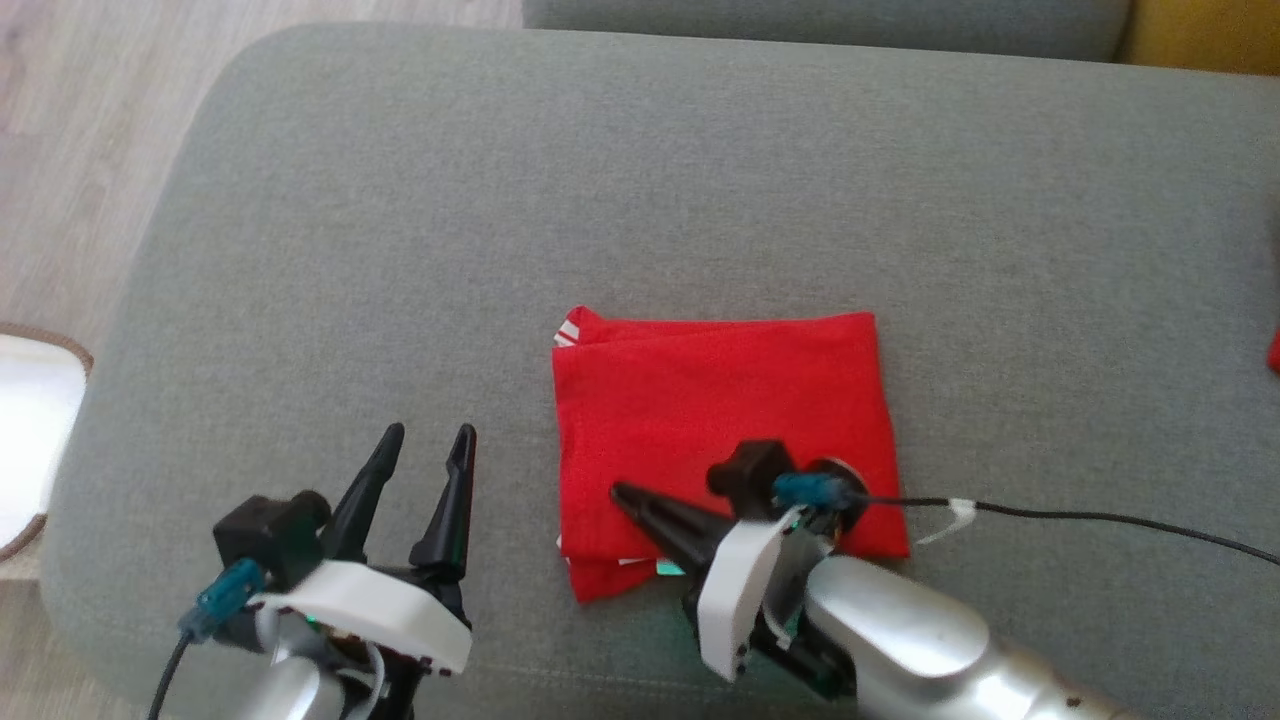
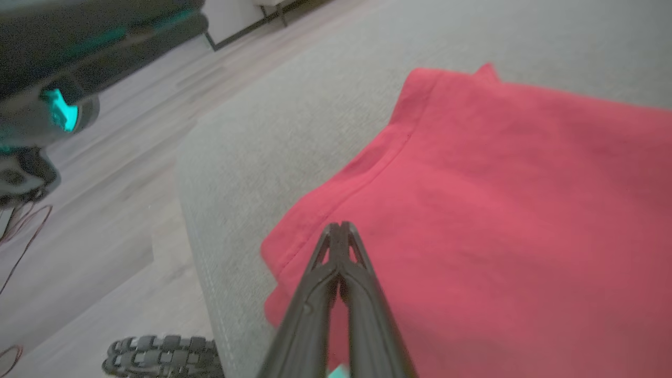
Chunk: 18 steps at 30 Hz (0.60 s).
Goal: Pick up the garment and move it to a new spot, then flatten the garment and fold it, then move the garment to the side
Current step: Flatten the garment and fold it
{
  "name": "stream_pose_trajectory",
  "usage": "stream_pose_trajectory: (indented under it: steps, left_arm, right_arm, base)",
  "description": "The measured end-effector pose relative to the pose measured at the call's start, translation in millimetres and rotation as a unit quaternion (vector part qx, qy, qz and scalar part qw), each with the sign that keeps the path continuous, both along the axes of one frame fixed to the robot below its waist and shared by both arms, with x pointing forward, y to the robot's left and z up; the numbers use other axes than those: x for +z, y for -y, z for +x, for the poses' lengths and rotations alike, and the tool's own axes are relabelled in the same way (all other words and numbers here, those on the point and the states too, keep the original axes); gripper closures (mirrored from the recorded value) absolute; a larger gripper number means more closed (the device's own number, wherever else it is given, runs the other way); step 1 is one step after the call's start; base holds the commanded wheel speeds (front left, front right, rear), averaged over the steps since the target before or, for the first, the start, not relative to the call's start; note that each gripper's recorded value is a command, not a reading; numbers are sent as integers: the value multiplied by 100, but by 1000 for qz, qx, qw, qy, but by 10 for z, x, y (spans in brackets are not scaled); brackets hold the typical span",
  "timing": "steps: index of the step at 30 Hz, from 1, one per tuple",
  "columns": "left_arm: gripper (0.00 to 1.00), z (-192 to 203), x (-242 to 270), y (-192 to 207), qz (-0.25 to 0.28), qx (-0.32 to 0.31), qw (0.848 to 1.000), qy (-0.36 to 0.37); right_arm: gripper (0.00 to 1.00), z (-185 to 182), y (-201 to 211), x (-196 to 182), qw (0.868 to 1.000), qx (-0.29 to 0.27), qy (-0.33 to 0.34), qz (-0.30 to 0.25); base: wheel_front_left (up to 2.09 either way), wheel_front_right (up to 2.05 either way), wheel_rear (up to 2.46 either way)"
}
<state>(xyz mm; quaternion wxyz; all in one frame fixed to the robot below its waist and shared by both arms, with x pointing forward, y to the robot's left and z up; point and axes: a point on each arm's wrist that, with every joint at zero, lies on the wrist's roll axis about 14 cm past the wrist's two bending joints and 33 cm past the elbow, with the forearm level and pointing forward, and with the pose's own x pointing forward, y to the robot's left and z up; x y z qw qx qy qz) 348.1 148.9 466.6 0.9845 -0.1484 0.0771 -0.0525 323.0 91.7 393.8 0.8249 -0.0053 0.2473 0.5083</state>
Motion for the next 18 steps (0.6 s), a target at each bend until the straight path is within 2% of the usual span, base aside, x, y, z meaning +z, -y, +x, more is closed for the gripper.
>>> stream_pose_trajectory:
  steps: [5, 6, 8, 10, 11, 12, 13, 14, 18]
  left_arm:
    - [0, 30, 19, 49, 0, -5, 1000, 4]
    - [0, 44, 46, 71, -1, -6, 1000, 10]
    - [0, 56, 70, 98, -2, -8, 1000, 14]
    - [0, 74, 109, 107, -4, -5, 1000, 21]
    - [0, 86, 131, 99, -5, -1, 1000, 25]
    - [0, 98, 154, 86, -5, 3, 1000, 29]
    - [0, 103, 171, 84, -4, 4, 999, 32]
    - [0, 105, 185, 85, -3, 6, 999, 34]
    - [0, 104, 256, 108, -4, 11, 999, 48]
  right_arm:
    - [100, 325, 134, 231, 996, -62, 35, 48]
    - [100, 523, 254, 356, 991, -100, 53, 66]
    - [91, 682, 396, 449, 986, -132, 70, 74]
    - [75, 815, 546, 538, 980, -164, 85, 80]
    - [62, 880, 623, 593, 976, -181, 92, 84]
    - [45, 936, 700, 649, 971, -196, 101, 88]
    - [17, 980, 783, 697, 967, -214, 107, 93]
    - [0, 1013, 869, 737, 962, -231, 112, 97]
    - [0, 1043, 1219, 871, 939, -295, 136, 115]
  base:
    - [0, 0, 0]
    - [0, 0, 0]
    - [0, 0, 0]
    - [0, 0, 0]
    - [0, 0, 0]
    - [0, 0, 0]
    - [0, 0, 0]
    - [0, 0, 0]
    - [0, 0, 0]
